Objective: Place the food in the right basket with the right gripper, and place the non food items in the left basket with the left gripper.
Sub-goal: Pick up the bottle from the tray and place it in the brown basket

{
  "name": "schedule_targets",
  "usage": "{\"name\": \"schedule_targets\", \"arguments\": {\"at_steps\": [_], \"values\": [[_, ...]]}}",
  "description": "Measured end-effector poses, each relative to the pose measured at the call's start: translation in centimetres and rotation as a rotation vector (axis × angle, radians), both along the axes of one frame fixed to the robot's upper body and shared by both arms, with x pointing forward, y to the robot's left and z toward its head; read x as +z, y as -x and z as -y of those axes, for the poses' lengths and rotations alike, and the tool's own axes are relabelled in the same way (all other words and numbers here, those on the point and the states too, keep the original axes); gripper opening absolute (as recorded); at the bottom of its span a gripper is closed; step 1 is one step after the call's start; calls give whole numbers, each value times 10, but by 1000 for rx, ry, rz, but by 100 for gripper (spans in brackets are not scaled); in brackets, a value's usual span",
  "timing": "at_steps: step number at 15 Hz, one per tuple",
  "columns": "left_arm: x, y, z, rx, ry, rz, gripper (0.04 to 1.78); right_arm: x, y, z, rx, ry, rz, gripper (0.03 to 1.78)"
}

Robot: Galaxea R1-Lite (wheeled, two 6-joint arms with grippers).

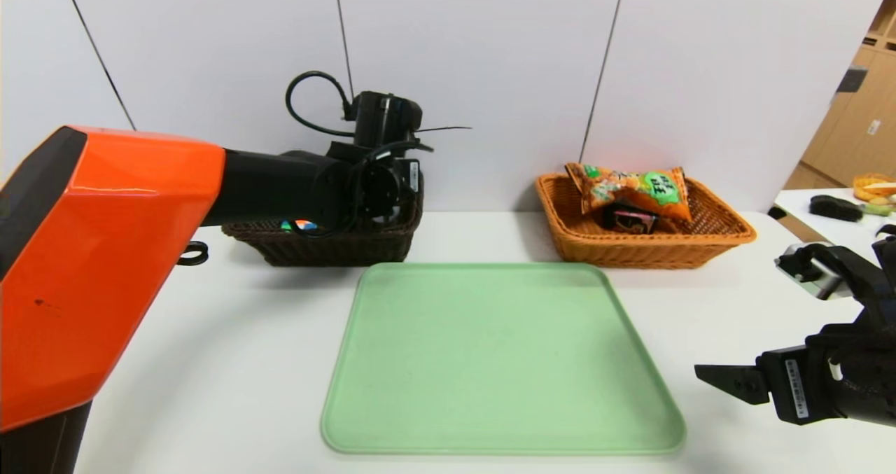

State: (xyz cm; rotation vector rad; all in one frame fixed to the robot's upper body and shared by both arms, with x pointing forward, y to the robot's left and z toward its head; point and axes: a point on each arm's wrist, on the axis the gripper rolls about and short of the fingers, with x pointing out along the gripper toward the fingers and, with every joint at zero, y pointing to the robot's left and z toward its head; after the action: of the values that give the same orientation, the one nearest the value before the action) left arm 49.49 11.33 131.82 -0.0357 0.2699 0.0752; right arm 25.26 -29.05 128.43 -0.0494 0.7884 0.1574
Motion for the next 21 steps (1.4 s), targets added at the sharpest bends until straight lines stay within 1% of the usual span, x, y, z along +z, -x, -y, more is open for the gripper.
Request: {"name": "schedule_targets", "arguments": {"at_steps": [3, 4, 6, 8, 10, 11, 12, 13, 15, 16, 17, 19, 20, 21], "values": [[-6, -5, -1, 5, -15, -2, 66, 0, 0, 0, 2, 3, -2, 171], [-8, -6, -1, 6, -21, -5, 72, 0, 0, 0, 3, 2, -2, 171], [-11, -9, -1, 7, -19, -1, 94, -1, 0, -1, 4, 3, -4, 171], [-14, -10, 0, 7, -19, 0, 112, -1, -1, -1, 5, 3, -5, 171], [-14, -11, -1, 10, -20, 3, 125, -1, -1, -1, 5, 3, -5, 171], [-7, -9, -2, 11, -22, 15, 131, -1, -1, -1, 4, 2, -5, 171], [5, -5, -4, 13, -26, 40, 135, -1, -1, -1, 4, 3, -4, 171], [23, 1, -6, 15, -33, 76, 140, -1, -1, -1, 4, 3, -4, 171], [70, 21, -9, 29, -50, 152, 147, 0, -1, -1, 4, 1, -2, 171], [90, 34, -12, 26, -54, 167, 149, 1, -1, -1, 4, 0, 2, 171], [106, 49, -16, 14, -62, 159, 152, 4, -1, -1, 3, -3, 14, 171], [125, 78, -26, -36, -93, 89, 156, 15, -4, -2, 5, -13, 49, 171], [132, 96, -33, -90, -100, 36, 158, 24, -6, -2, 8, -15, 77, 171], [138, 113, -40, -166, -91, -19, 159, 33, -8, -2, 15, -12, 98, 171]]}}
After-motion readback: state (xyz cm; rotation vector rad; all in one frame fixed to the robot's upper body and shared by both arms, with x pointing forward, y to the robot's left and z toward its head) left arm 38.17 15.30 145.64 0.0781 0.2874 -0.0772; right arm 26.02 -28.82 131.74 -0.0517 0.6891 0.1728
